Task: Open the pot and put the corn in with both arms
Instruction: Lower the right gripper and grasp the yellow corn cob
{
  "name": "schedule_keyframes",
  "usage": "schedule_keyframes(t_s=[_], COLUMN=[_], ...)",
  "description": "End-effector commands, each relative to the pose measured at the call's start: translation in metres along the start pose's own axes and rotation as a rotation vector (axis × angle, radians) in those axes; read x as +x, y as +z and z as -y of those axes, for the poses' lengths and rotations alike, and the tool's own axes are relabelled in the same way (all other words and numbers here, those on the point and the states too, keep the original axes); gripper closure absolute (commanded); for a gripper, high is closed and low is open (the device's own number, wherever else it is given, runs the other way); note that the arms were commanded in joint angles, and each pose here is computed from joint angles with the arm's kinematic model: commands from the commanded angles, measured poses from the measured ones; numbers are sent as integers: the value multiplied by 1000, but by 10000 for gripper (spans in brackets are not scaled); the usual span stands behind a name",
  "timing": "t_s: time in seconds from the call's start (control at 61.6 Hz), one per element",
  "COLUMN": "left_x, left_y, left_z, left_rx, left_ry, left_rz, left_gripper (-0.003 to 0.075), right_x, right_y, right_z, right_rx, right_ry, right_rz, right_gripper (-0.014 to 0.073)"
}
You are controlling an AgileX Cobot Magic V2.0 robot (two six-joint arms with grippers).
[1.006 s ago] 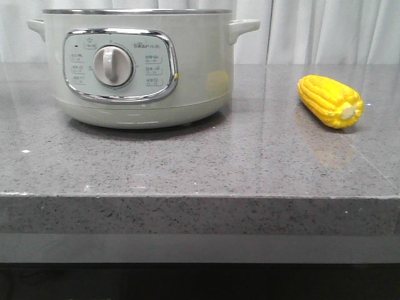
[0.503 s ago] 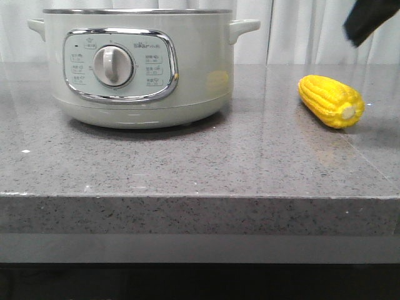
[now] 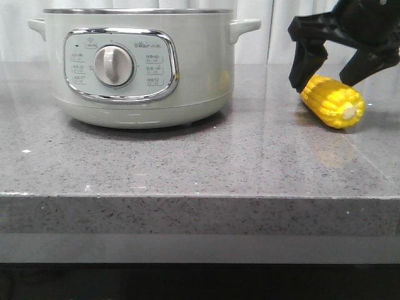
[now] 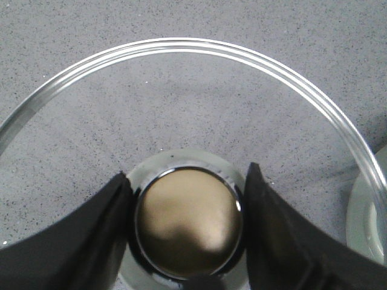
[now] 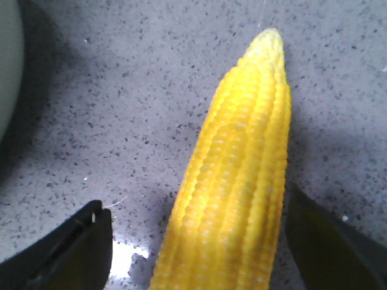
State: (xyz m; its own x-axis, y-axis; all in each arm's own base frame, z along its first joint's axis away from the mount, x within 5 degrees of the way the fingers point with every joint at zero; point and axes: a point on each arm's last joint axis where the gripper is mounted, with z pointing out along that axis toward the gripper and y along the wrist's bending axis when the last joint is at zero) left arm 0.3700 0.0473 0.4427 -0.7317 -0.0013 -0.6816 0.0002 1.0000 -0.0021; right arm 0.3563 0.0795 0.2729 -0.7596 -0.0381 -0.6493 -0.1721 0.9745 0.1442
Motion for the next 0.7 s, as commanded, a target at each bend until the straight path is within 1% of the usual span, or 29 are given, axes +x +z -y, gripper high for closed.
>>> schedule_keyframes(t_s=[0.0,0.178,0.26,0.373,0.454,0.471,0.503,0.617,0.682], left_x=[-14,-14,-14,-14,-14,-14,-14,-14,-14], left_y=[-42,-42,-42,-42,-42,-42,-42,-42,-42], left_z=[3,3,3,3,3,3,3,3,3], left_rx=[-7,-7,-7,-7,-7,-7,-7,-7,-7], left_ry=[-2,-2,-2,-2,-2,-2,-2,-2,-2], left_rz=[192,192,192,192,192,192,192,192,192], left_gripper=[482,482,482,482,482,482,482,482,482], right_x=[-17,-15,-15,-14,-14,-14,-14,-14,-14], right_y=[-13,-5,-5,-5,-5,-5,-5,-5,-5], right_z=[-4,-3,-3,-3,-3,-3,-3,-3,-3], right_rx=[-9,-7,-7,-7,-7,-7,-7,-7,-7], right_ry=[-6,-4,-4,-4,-4,-4,-4,-4,-4], right_rz=[101,80,82,74,71,71,71,71,72], right_gripper=[-6,-5,17,127,258,270,328,482,514])
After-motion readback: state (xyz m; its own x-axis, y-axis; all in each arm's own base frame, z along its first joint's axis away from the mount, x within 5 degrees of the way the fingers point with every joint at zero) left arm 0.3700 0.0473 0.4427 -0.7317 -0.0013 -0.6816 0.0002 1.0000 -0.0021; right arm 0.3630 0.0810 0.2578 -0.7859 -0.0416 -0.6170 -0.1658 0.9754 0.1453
